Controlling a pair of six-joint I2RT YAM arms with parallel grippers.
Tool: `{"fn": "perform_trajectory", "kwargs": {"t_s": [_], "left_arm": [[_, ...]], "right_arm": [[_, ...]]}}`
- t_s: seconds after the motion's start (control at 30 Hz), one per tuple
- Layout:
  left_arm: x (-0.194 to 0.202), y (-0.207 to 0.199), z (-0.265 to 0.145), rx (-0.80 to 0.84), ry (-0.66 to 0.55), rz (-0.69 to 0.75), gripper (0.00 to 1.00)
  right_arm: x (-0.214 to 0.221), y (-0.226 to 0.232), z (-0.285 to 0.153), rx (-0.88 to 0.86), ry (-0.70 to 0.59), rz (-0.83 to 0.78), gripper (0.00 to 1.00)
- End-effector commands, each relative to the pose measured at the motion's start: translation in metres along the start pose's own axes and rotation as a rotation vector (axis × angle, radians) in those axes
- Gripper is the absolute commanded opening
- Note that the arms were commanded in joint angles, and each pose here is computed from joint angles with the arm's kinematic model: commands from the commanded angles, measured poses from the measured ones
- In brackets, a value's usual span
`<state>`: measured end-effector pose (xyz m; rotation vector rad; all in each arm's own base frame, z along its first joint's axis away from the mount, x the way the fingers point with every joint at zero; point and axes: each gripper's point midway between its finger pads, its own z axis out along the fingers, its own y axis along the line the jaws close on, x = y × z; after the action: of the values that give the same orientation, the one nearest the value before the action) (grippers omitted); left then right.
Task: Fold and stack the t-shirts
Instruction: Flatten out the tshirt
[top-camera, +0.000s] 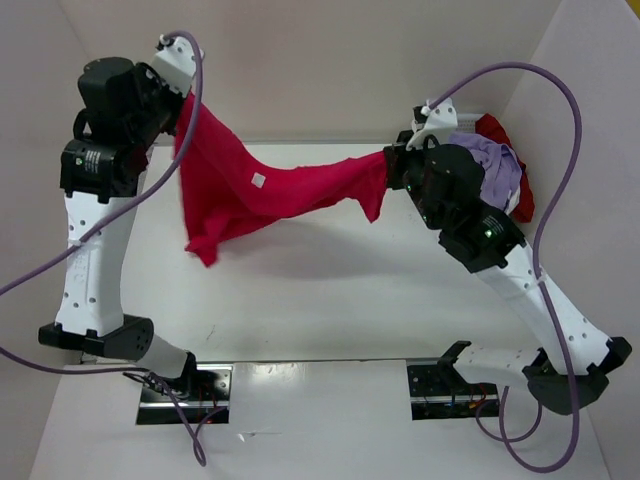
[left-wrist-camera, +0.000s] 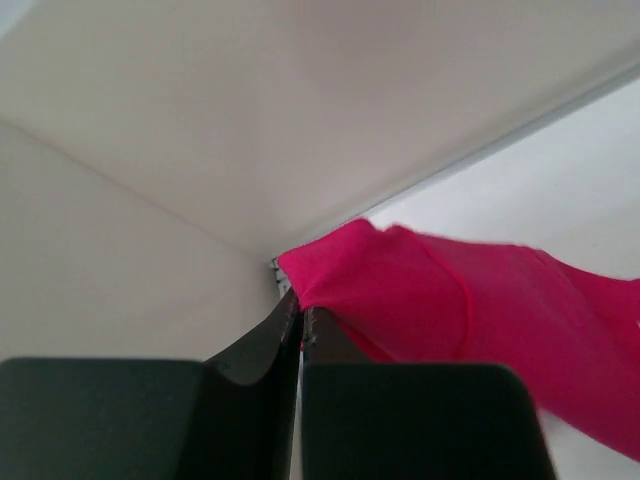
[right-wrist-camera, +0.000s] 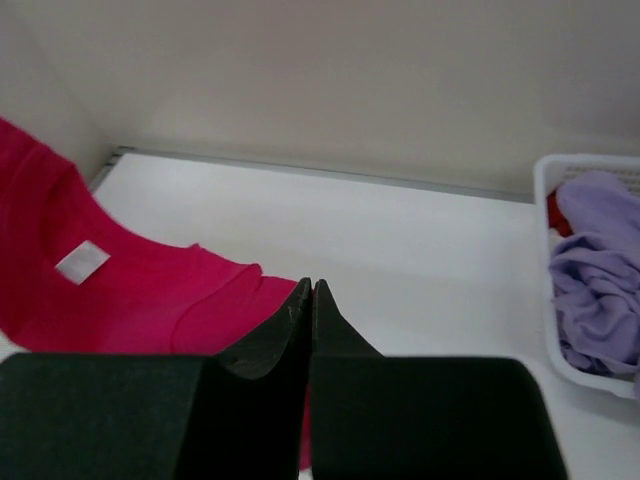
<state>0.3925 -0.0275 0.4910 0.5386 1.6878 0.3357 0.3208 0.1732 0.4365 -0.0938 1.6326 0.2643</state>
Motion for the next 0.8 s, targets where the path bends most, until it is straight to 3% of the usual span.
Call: {"fn": "perform_trajectory", "kwargs": {"t_s": [0.0,0.1,0.2,0.33,0.53,0.57,0.6,0.63,0.67,0.7,0.77], "left_arm": [[-0.031,0.036,-0.01,-0.114,-0.049,0.004,0.0],[-0.055,0.044,-0.005,-0.147,-0.1,0.041,0.0],[-0.058,0.016,0.021,-0.067,-0.098,0.08,0.0],[-0.024,-0.052,0.083,0.141,-0.008,0.113,0.0],[0.035,-0.125,0.189,0.241,0.123,0.119,0.08],[0.045,-0.127,0.201,0.224,0.154,0.125,0.14],[0.074,-0.146,0.225,0.216,0.234,0.139,0.34],[0.076,-0.15,0.23,0.204,0.246,0.129,0.81],[0.044,-0.125,0.209,0.146,0.18,0.099,0.95],[0.044,-0.131,0.205,0.156,0.185,0.083,1.0],[0.052,-0.138,0.198,0.217,0.221,0.064,1.0]], "right_arm": [[-0.024,0.026,-0.03,-0.186,-0.065,0.087,0.0],[-0.018,0.035,-0.036,-0.244,-0.066,0.125,0.0],[-0.001,0.032,-0.033,-0.221,-0.032,0.141,0.0],[0.037,0.026,-0.023,-0.165,0.042,0.155,0.0],[0.122,-0.017,0.018,0.064,0.22,0.199,0.0],[0.128,-0.024,0.024,0.084,0.237,0.207,0.0],[0.138,-0.037,0.03,0.128,0.255,0.212,0.0],[0.143,-0.042,0.035,0.149,0.266,0.22,0.0],[0.148,-0.045,0.041,0.164,0.279,0.217,0.0],[0.143,-0.045,0.041,0.162,0.269,0.22,0.0],[0.147,-0.048,0.044,0.174,0.278,0.218,0.0]]}}
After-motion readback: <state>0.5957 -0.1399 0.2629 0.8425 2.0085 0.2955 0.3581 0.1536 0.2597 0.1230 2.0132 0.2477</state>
